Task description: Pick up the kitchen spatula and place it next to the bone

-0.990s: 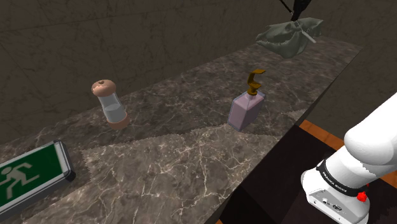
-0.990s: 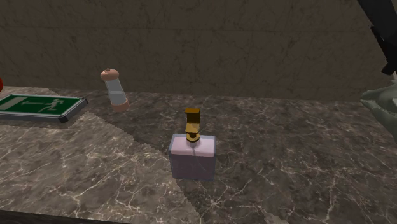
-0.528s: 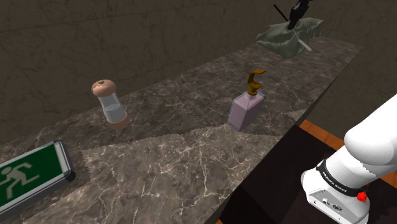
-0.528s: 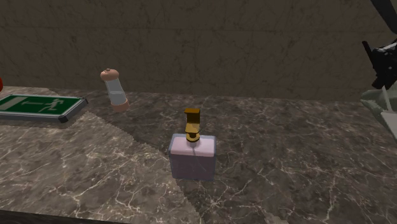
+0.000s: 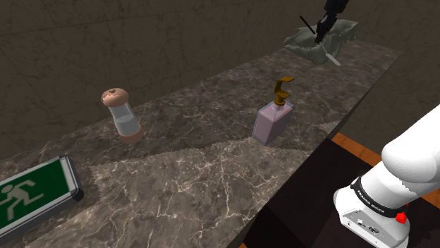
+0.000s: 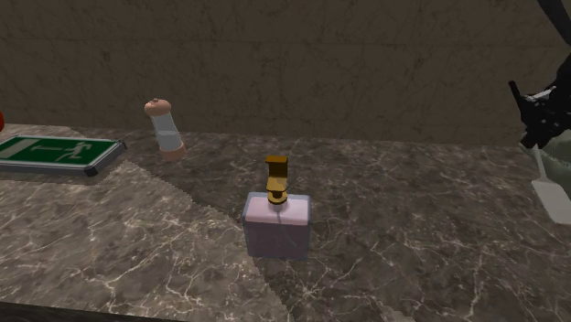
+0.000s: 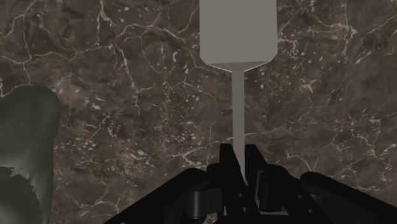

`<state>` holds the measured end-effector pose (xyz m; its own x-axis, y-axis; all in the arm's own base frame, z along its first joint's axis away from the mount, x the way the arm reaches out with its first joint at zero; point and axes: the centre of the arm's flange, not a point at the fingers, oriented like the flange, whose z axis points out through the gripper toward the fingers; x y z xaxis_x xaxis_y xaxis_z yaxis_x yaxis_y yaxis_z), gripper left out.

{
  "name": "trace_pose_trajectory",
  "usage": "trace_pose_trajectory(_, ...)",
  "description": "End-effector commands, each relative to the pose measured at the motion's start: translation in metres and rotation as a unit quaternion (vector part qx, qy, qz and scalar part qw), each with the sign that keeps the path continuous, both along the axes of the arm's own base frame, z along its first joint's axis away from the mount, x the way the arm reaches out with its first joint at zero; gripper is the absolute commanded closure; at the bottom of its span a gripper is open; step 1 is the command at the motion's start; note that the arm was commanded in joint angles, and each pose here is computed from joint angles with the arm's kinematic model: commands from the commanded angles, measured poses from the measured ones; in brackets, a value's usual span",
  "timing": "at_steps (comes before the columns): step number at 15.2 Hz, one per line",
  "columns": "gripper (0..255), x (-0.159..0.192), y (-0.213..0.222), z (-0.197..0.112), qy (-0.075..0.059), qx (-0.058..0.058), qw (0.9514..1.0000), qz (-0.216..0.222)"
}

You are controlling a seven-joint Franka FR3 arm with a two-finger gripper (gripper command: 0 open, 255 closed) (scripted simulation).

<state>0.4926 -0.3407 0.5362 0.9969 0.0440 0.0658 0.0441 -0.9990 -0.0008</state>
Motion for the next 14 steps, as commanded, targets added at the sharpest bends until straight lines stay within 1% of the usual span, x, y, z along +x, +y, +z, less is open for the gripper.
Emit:
trace_pose_trajectory(1, 255, 0.000, 0.000, -0.010, 0.000, 0.000, 1.0000, 0.000)
trace_pose_trajectory(14, 255, 0.000, 0.000, -0.079, 0.000, 0.000, 1.0000, 0.000)
